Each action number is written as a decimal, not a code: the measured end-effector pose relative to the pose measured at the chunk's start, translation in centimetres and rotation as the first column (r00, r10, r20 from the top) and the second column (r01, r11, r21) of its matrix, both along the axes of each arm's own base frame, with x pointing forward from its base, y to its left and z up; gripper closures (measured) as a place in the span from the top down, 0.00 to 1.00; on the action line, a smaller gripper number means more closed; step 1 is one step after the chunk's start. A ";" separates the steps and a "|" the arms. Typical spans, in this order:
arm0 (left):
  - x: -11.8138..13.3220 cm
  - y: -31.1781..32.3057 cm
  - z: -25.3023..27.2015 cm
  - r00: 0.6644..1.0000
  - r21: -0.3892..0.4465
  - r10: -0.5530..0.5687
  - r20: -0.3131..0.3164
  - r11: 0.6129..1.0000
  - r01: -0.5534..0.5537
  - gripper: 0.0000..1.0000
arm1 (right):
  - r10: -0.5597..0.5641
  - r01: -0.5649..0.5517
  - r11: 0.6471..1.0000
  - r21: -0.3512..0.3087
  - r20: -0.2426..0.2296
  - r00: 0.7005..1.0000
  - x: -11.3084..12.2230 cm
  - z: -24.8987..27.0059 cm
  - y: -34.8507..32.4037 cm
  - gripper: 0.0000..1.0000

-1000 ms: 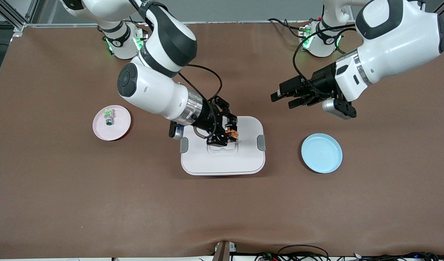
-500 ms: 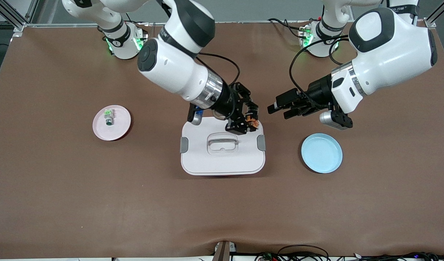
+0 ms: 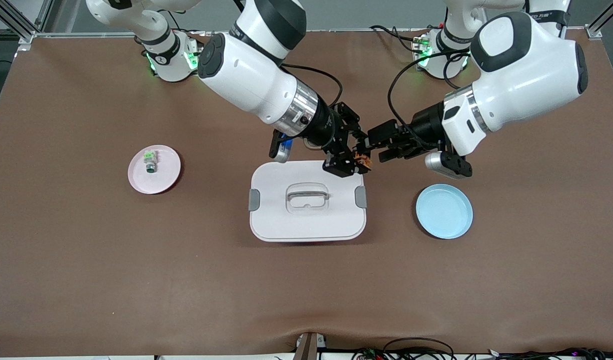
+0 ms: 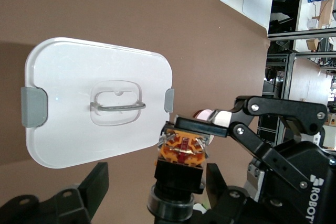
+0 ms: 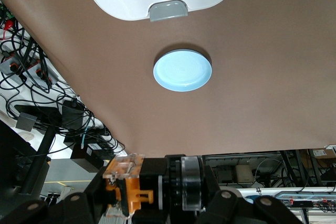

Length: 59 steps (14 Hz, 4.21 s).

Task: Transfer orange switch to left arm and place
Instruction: 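Grasp the switch with the left gripper from the right gripper, then carry the switch to the blue plate while the right gripper withdraws, then lower the switch onto the blue plate and open the left gripper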

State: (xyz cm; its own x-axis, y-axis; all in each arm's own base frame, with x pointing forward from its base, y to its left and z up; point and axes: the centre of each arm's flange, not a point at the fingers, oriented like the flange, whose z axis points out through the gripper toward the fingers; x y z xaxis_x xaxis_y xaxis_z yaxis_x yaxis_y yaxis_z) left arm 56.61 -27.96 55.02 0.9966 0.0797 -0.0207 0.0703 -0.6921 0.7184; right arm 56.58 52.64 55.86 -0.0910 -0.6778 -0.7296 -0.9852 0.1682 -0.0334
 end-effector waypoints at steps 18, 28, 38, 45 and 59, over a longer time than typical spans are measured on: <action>0.1 -0.1 1.4 0.998 -0.010 -0.030 0.052 0.999 0.031 0.43 | 0.002 -0.002 1.000 0.030 -0.011 1.000 -1.2 1.1 1.4 0.73; 2.3 5.2 -1.5 0.987 0.301 -0.106 0.119 0.951 0.066 0.42 | 0.075 -0.075 0.995 -0.067 0.011 0.997 -1.0 0.7 0.6 1.00; 5.8 14.9 -12.0 0.855 0.583 -0.518 0.029 0.703 0.407 0.42 | 0.784 -0.484 0.520 -0.703 0.169 0.597 2.7 3.7 -11.4 1.00; 6.8 16.3 -18.5 0.632 0.658 -0.771 -0.080 0.435 0.614 0.42 | 0.991 -0.582 0.005 -0.813 -0.074 0.112 8.1 2.1 -23.0 1.00; 5.2 18.6 -31.0 0.173 0.705 -0.985 0.022 0.138 0.696 0.42 | 0.986 -0.838 -0.126 -0.531 -0.160 -0.047 8.6 1.5 -50.8 1.00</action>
